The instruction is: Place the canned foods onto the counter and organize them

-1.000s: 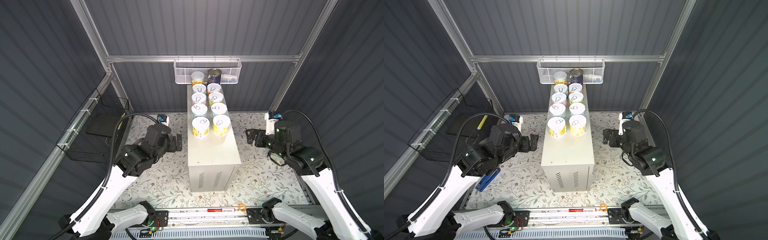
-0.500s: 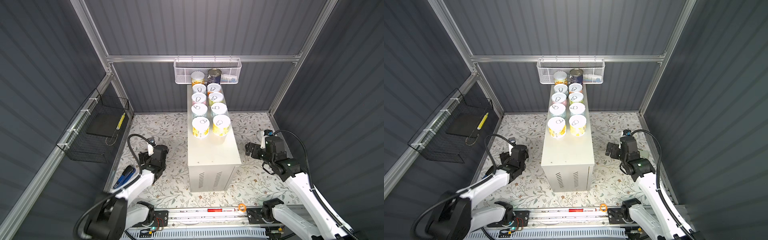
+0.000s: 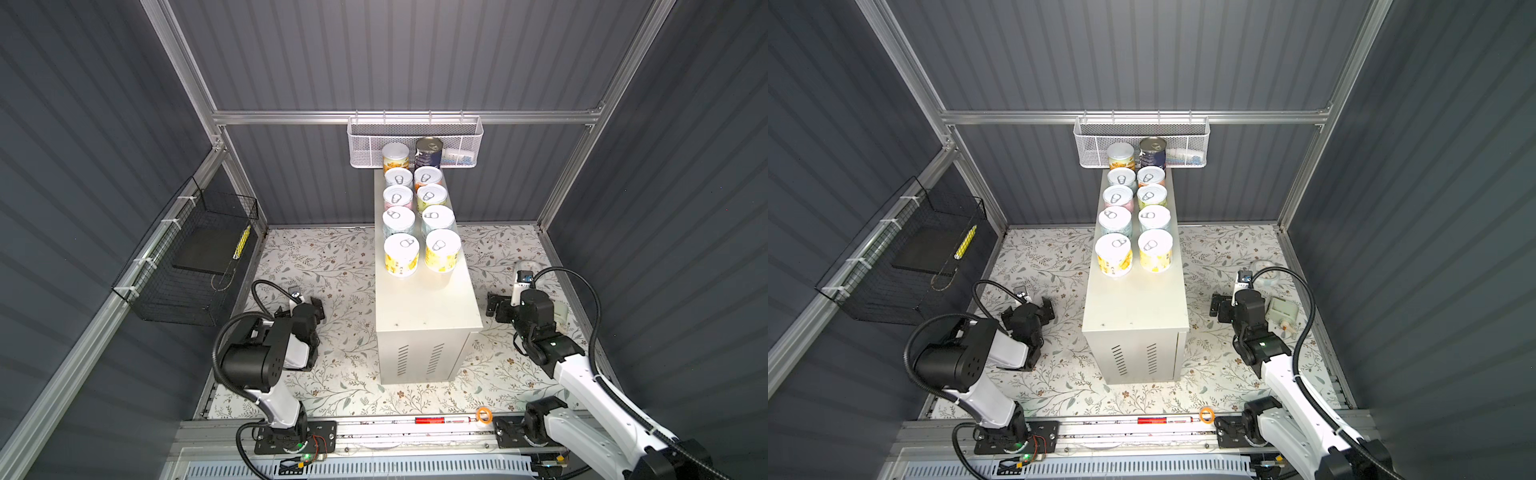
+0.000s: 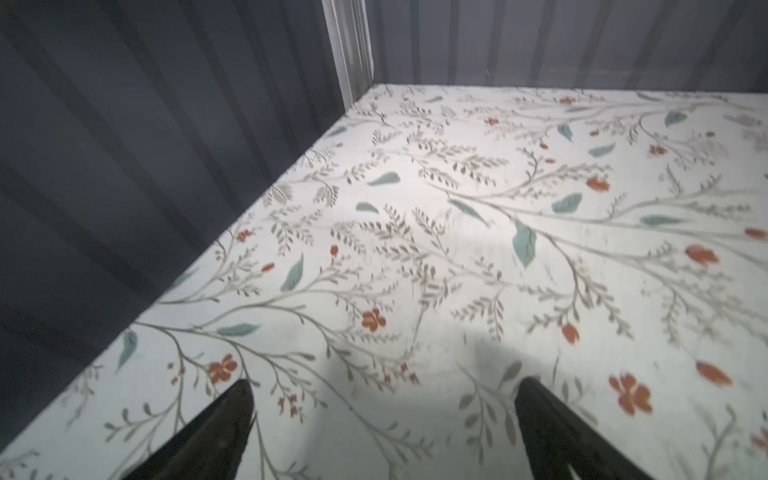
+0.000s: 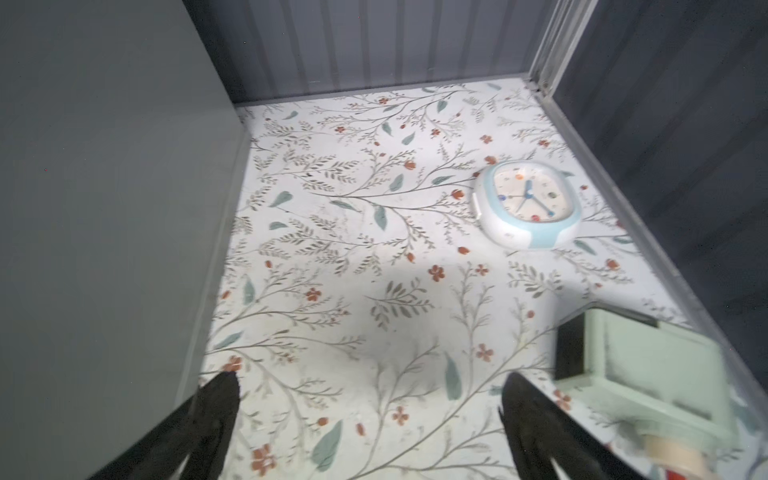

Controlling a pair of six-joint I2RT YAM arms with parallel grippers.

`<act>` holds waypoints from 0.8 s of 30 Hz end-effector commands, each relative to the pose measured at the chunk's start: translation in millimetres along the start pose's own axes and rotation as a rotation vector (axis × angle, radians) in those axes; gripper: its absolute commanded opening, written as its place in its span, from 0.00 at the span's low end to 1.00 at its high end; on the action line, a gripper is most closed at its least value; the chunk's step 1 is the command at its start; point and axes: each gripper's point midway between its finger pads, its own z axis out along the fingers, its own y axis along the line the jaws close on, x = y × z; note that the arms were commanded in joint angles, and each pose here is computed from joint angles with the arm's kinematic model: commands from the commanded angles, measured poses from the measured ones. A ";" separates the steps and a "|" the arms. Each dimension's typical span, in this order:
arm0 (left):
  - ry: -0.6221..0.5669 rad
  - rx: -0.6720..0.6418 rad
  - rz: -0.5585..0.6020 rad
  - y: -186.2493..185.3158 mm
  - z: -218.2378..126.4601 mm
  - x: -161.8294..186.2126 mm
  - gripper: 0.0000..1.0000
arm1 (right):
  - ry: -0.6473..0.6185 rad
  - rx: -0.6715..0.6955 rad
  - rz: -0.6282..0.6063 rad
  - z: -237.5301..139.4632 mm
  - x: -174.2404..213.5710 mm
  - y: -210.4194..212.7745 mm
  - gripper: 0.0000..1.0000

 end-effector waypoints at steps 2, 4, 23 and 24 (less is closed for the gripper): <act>-0.100 0.095 -0.060 -14.4 5.0 -34.4 0.99 | -0.190 0.182 -0.058 12.7 -34.6 -33.4 0.99; -0.065 0.095 -0.039 -19.0 13.7 -34.4 0.99 | -0.199 0.211 -0.026 28.0 -23.3 -45.0 0.99; 0.010 0.117 0.019 -32.7 28.9 -32.3 1.00 | -0.280 0.093 0.001 68.4 2.5 -49.0 0.99; 0.008 0.116 0.022 -32.6 28.8 -32.7 1.00 | -0.284 0.091 -0.001 68.8 1.2 -48.6 0.99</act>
